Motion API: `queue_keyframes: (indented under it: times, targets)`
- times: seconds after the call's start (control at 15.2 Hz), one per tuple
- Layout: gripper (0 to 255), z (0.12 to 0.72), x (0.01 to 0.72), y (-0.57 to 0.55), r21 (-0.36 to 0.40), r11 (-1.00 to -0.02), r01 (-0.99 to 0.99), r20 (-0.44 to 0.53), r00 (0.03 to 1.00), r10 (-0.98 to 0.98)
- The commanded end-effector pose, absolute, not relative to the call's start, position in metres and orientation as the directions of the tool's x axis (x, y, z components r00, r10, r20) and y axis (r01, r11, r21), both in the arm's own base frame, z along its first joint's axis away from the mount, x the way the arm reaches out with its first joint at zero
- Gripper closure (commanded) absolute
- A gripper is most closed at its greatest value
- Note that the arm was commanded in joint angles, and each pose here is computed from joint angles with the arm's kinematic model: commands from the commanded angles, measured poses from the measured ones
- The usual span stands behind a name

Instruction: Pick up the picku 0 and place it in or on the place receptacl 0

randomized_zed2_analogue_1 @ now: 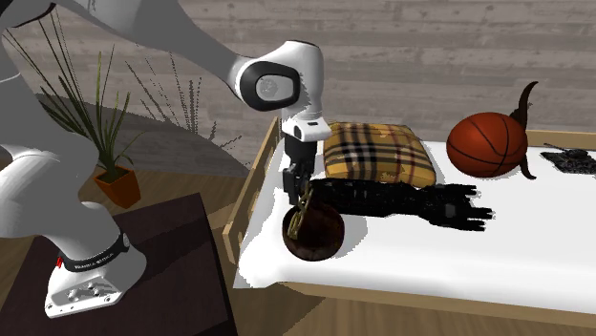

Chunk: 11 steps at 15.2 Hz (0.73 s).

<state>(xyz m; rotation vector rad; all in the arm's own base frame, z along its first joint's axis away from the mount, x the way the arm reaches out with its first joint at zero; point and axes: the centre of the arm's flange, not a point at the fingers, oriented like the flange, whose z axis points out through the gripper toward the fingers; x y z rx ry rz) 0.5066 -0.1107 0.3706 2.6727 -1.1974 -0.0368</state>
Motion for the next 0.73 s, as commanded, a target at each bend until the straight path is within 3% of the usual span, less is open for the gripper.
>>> queue_keyframes:
  times: [0.0, 0.66]
  targets:
    - [255, 0.361, 0.507, -0.110, 0.203, -0.647, -0.735, 0.064, 0.669, -0.741]
    - [255, 0.320, 0.507, -0.110, 0.203, -0.647, -0.735, 0.064, 0.669, -0.741]
